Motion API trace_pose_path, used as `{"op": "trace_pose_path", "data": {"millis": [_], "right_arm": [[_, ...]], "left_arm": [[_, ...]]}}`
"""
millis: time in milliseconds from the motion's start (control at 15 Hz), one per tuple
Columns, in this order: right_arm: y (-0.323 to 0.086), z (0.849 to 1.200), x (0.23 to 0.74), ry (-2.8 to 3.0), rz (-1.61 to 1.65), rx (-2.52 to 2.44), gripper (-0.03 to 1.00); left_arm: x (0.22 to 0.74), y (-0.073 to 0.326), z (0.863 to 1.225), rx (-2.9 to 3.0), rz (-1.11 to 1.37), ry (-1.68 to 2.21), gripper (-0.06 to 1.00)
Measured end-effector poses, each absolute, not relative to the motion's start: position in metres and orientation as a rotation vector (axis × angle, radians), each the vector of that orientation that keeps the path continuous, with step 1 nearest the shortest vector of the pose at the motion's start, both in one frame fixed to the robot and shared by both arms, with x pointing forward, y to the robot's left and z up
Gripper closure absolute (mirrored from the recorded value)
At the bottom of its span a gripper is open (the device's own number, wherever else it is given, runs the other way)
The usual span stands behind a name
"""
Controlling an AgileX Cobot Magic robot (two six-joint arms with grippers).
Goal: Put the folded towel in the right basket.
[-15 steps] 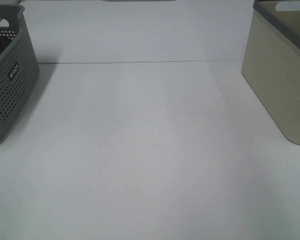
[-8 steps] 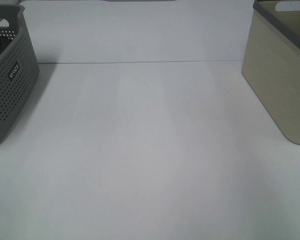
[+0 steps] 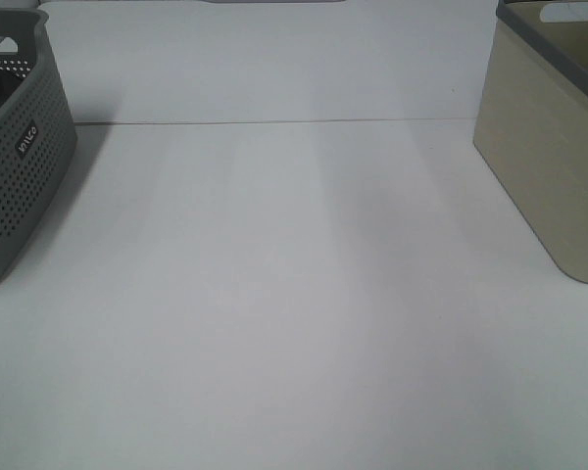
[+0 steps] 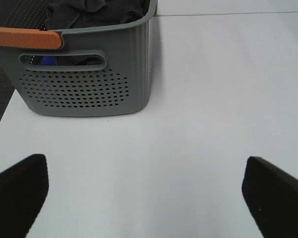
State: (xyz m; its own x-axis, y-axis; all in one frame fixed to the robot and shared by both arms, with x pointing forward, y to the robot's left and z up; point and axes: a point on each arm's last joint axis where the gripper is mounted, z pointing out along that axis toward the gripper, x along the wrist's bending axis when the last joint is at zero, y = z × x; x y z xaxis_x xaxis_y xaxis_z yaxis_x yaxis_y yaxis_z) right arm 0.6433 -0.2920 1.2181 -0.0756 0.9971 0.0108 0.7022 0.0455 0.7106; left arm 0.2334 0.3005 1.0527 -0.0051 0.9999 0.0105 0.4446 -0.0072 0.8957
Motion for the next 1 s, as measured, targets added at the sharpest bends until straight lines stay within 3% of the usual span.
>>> {"op": "trace_pose_path", "data": {"millis": [200,400,533,600,733,1000], "right_arm": [[-0.268,1.25,0.602,1.833,0.855,1.629,0.01],[-0.259,1.243,0.558,1.903,0.825,1.637,0.01],[-0.264,1.238,0.5,1.867,0.883,1.612,0.01],[-0.271,1.222,0.443,1.83,0.919,1.586,0.01],[-0.277,1.191,0.385,1.83,0.919,1.583,0.01],[-0.286,1.141,0.309,1.792,0.958,1.542,0.01]], "left_arm": [[0.233,0.301,1.053,1.544,0.967,1.542,-0.05],[0.233,0.301,1.053,1.544,0.967,1.542,-0.05],[0.233,0.301,1.053,1.544,0.967,1.542,-0.05],[0.233,0.301,1.053,1.544,0.967,1.542,-0.05],[0.233,0.301,1.053,1.544,0.967,1.542,-0.05],[0.233,0.301,1.053,1.544,0.967,1.542,-0.05]]}}
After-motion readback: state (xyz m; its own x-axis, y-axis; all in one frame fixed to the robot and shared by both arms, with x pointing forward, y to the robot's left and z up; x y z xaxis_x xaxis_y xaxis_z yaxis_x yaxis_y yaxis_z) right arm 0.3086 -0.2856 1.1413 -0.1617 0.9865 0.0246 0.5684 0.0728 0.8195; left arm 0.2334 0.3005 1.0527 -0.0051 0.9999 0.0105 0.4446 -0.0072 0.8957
